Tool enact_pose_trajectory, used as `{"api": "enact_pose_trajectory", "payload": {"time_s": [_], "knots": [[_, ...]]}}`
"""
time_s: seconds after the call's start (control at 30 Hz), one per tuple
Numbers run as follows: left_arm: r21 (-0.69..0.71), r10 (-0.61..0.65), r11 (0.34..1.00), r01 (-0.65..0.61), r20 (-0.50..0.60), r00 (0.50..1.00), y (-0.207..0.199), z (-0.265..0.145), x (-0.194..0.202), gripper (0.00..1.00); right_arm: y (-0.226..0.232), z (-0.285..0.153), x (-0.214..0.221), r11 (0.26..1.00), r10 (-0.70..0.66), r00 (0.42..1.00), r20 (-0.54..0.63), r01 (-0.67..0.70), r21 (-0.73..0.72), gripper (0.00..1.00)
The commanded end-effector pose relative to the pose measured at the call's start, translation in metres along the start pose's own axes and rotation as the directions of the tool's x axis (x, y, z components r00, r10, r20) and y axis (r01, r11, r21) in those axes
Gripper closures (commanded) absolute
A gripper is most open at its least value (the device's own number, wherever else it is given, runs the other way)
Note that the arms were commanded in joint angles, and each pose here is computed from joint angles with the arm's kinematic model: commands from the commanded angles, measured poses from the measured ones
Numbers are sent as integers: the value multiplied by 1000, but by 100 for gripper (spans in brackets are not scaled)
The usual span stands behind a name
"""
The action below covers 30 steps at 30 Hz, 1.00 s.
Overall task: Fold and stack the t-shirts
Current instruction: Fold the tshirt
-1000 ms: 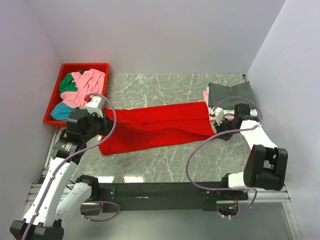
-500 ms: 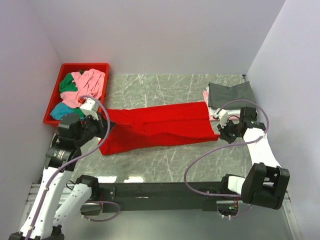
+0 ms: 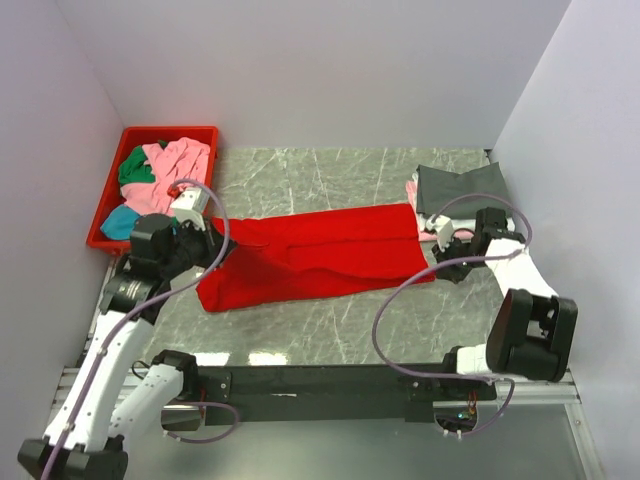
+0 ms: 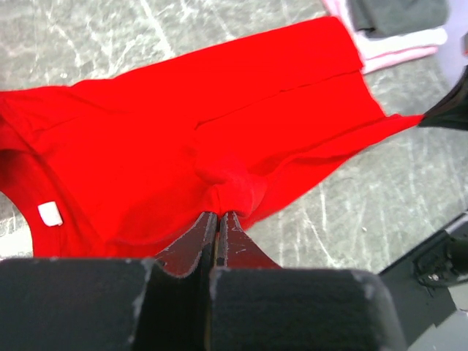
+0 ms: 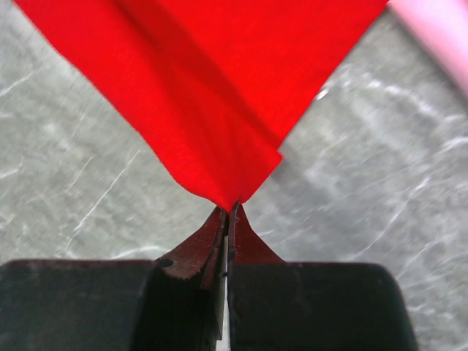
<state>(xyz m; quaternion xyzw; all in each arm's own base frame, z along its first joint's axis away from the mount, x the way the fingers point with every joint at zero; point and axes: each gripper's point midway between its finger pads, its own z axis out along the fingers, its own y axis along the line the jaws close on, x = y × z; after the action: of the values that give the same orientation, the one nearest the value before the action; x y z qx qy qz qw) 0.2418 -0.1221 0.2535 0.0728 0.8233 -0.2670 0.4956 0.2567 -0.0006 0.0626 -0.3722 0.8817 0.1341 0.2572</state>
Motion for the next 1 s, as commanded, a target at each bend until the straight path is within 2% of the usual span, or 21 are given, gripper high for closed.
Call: {"api": "enact_pose_trajectory", "payload": {"time_s": [0.0, 0.47, 0.97], "knots": [[-24, 18, 1000, -17, 41, 999, 9, 16, -13, 100, -24, -5, -27, 1000, -7, 998, 65, 5, 30, 100], [-71, 81, 994, -79, 24, 996, 32, 55, -25, 100, -49, 20, -37, 999, 40, 998, 47, -39, -13, 100], [-130, 110, 986, -108, 15, 994, 49, 67, -24, 100, -55, 32, -46, 998, 49, 998, 42, -48, -27, 99]]}}
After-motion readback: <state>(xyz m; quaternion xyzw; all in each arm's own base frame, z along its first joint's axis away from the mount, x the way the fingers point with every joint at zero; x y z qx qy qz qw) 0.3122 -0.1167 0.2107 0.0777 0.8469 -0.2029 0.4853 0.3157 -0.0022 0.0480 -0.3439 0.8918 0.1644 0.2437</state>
